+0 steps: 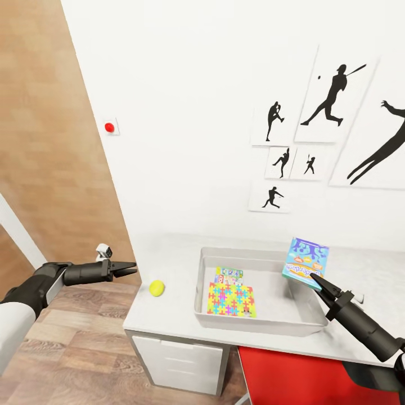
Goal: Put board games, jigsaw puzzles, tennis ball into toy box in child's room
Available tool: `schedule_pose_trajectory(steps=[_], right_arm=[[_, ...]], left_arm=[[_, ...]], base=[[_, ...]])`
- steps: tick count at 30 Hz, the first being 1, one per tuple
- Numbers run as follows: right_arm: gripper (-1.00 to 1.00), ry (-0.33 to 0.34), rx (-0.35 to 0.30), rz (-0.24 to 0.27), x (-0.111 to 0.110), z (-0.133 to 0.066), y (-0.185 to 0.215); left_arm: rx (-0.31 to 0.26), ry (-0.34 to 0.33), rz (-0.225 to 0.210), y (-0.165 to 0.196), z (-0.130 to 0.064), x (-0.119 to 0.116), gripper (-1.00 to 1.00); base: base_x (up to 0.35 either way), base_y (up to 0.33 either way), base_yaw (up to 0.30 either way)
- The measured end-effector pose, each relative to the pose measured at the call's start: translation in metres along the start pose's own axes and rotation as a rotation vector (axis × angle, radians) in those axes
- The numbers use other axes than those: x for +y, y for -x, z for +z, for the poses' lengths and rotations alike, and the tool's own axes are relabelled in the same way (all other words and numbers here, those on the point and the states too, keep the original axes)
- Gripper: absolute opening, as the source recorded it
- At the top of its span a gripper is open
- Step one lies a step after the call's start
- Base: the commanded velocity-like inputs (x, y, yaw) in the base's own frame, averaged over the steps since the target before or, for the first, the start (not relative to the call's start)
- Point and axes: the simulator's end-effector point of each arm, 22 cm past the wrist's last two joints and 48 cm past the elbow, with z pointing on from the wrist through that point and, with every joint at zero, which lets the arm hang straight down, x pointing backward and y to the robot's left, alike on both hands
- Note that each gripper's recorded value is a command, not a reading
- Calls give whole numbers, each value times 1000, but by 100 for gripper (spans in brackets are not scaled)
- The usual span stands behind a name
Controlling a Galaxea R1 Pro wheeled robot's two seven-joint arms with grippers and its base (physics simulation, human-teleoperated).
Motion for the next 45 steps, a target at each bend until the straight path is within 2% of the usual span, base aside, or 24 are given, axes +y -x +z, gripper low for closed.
schedule_pose_trajectory(steps=[5,9,13,16,20,22,25,28,38,45], right_arm=[[-100,-35,32,-17,-7,4,-9],[-100,-110,130,-42,-27,21,-38],[-100,-130,162,-76,-25,41,-28],[-100,-214,190,-72,-50,54,-17],[-100,-312,213,-27,-86,61,-7],[-100,-346,213,-21,-93,65,-1],[-100,-452,210,-34,-112,65,8],[-100,-530,214,-48,-125,62,10],[-100,-594,311,-110,-133,72,-18],[-100,-638,330,-129,-141,70,-23]], left_arm=[[-1,0,0,0,0,0,100],[0,1,0,0,0,0,100],[0,1,0,0,0,0,100],[-1,1,0,0,0,0,100],[-1,0,1,0,0,0,100],[-3,-1,1,1,-1,0,100],[-4,0,2,1,-3,0,100],[-5,0,2,1,-4,0,100],[-5,1,3,2,-5,0,100],[-5,2,3,2,-5,0,100]], base=[[0,0,0],[0,0,0],[0,0,0],[0,0,0],[0,0,0],[0,0,0],[0,0,0],[0,0,0],[0,0,0],[0,0,0]])
